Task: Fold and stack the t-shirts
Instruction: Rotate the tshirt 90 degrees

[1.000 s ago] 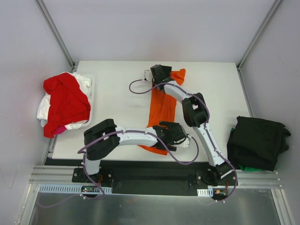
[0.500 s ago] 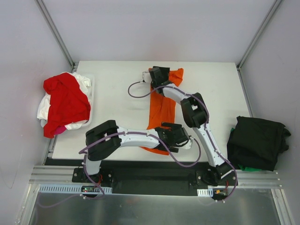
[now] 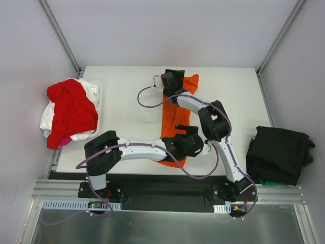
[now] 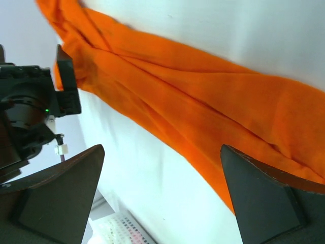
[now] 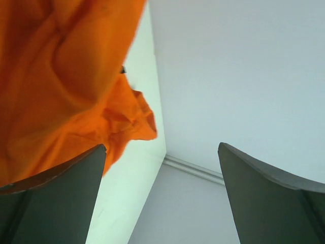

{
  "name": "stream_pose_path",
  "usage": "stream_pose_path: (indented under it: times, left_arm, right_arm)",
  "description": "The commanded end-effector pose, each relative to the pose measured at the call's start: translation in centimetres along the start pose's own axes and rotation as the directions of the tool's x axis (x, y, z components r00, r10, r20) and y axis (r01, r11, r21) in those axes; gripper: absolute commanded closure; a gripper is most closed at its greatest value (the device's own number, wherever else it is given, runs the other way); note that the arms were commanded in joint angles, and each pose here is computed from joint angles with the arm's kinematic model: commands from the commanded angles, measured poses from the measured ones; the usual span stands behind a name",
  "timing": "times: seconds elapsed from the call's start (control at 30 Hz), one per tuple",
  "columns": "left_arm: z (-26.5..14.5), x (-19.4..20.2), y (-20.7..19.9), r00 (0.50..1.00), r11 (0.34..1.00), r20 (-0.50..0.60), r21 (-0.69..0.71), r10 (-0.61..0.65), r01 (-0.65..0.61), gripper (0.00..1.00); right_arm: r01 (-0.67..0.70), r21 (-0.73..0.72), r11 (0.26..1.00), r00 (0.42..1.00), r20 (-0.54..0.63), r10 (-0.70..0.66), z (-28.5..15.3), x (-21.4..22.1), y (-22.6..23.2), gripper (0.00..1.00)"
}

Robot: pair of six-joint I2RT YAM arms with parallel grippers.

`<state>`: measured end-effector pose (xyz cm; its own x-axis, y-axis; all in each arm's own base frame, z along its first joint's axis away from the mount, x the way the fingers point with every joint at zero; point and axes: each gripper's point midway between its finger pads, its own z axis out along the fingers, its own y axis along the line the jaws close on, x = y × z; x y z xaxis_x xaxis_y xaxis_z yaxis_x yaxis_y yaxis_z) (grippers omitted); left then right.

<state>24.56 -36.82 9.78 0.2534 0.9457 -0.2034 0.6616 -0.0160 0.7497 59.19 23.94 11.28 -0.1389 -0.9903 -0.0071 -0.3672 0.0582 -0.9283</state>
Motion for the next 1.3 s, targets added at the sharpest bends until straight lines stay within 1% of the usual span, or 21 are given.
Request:
stream_pose_path:
  times: [0.0, 0.13, 0.23, 0.27, 0.3, 0.33, 0.37, 0.43, 0.47, 0.5, 0.57, 0.6, 0.63, 0.7, 0.73, 0.97, 1.0, 1.07, 1.13, 1.17, 1.27]
  left_arm:
    - [-2.4, -1.1, 5.0, 0.995, 0.986, 0.079, -0.154, -0.054, 0.066, 0.01]
    - [-3.5, 0.1, 8.2, 0.990, 0.966, 0.090, -0.228, -0.106, 0.124, 0.01]
    - [-4.1, 2.6, 12.0, 0.975, 0.932, 0.089, -0.287, -0.202, 0.220, 0.01]
    - [-3.9, 4.4, 13.7, 0.966, 0.914, 0.074, -0.311, -0.249, 0.259, 0.01]
    - [-4.0, 5.4, 14.7, 0.954, 0.897, 0.077, -0.326, -0.289, 0.298, 0.01]
    - [-4.6, 6.4, 16.0, 0.942, 0.876, 0.084, -0.348, -0.324, 0.333, 0.01]
    - [-4.6, 7.7, 16.8, 0.932, 0.861, 0.078, -0.363, -0.354, 0.357, 0.01]
    - [-4.6, 11.1, 18.7, 0.904, 0.820, 0.059, -0.400, -0.423, 0.409, 0.01]
    - [-4.5, 12.3, 18.8, 0.897, 0.812, 0.045, -0.406, -0.441, 0.419, 0.01]
    - [-4.4, 14.2, 19.3, 0.878, 0.790, 0.034, -0.420, -0.478, 0.446, 0.01]
    - [-4.0, 15.8, 18.6, 0.862, 0.780, 0.022, -0.414, -0.507, 0.470, 0.01]
    - [-4.1, 16.8, 18.7, 0.847, 0.764, 0.025, -0.418, -0.531, 0.492, 0.01]
    - [-3.8, 17.4, 17.8, 0.844, 0.767, 0.018, -0.409, -0.536, 0.495, 0.01]
    - [-4.0, 17.8, 17.5, 0.835, 0.758, 0.031, -0.403, -0.549, 0.513, 0.01]
    - [-3.9, 18.0, 16.9, 0.836, 0.762, 0.023, -0.397, -0.548, 0.511, 0.01]
    - [-4.9, 19.4, 16.2, 0.829, 0.751, 0.014, -0.416, -0.560, 0.514, 0.01]
    - [-5.3, 19.4, 16.4, 0.828, 0.743, 0.032, -0.422, -0.560, 0.519, 0.01]
    - [-5.5, 20.2, 16.3, 0.825, 0.738, 0.020, -0.434, -0.565, 0.517, 0.01]
    - [-5.9, 20.8, 16.6, 0.816, 0.723, 0.036, -0.442, -0.577, 0.531, 0.01]
    - [-5.9, 20.9, 16.6, 0.810, 0.720, 0.052, -0.429, -0.584, 0.546, 0.01]
    - [-7.2, 20.0, 16.5, 0.819, 0.729, 0.128, -0.393, -0.560, 0.560, 0.01]
  right_arm:
    - [-0.122, 0.175, 0.977, 0.992, 0.005, 0.123, -3.6, 0.4, -8.7, 0.04]
    - [-0.119, 0.190, 0.974, 0.992, -0.021, 0.125, -4.7, 1.5, -9.8, 0.04]
    - [-0.112, 0.191, 0.975, 0.991, -0.050, 0.124, -5.7, 2.9, -10.4, 0.04]
    - [-0.097, 0.174, 0.980, 0.991, -0.074, 0.111, -5.8, 3.7, -9.4, 0.04]
    - [-0.092, 0.165, 0.982, 0.990, -0.090, 0.108, -5.8, 4.6, -9.0, 0.04]
    - [-0.106, 0.174, 0.979, 0.988, -0.094, 0.124, -6.6, 5.5, -9.9, 0.04]
    - [-0.099, 0.145, 0.984, 0.987, -0.113, 0.116, -6.6, 6.4, -8.2, 0.04]
    - [-0.130, 0.140, 0.982, 0.980, -0.134, 0.149, -7.7, 8.3, -8.6, 0.04]
    - [-0.115, 0.097, 0.989, 0.979, -0.158, 0.129, -8.1, 9.2, -7.4, 0.04]
    - [-0.159, 0.079, 0.984, 0.971, -0.165, 0.171, -8.9, 10.3, -6.7, 0.04]
    - [-0.144, -0.002, 0.990, 0.969, -0.202, 0.140, -10.0, 11.9, -4.3, 0.04]
    - [-0.176, -0.020, 0.984, 0.962, -0.217, 0.167, -10.8, 12.8, -3.0, 0.04]
    - [-0.171, -0.050, 0.984, 0.960, -0.234, 0.155, -11.4, 13.5, -2.1, 0.04]
    - [-0.219, -0.072, 0.973, 0.948, -0.250, 0.196, -12.4, 14.5, -0.8, 0.04]
    - [-0.220, -0.097, 0.971, 0.945, -0.269, 0.187, -12.8, 15.0, -0.1, 0.04]
    - [-0.327, -0.160, 0.931, 0.901, -0.349, 0.257, -15.2, 17.8, 1.6, 0.04]
    - [-0.332, -0.169, 0.928, 0.894, -0.369, 0.253, -15.3, 18.1, 1.7, 0.04]
    - [-0.351, -0.195, 0.916, 0.886, -0.385, 0.258, -15.8, 19.1, 2.2, 0.02]
    - [-0.357, -0.218, 0.908, 0.880, -0.405, 0.249, -16.0, 19.9, 2.8, 0.04]
    - [-0.366, -0.190, 0.911, 0.863, -0.435, 0.256, -15.7, 20.7, 2.5, 0.03]
    - [-0.361, -0.151, 0.920, 0.841, -0.479, 0.251, -14.2, 21.8, 1.6, 0.04]
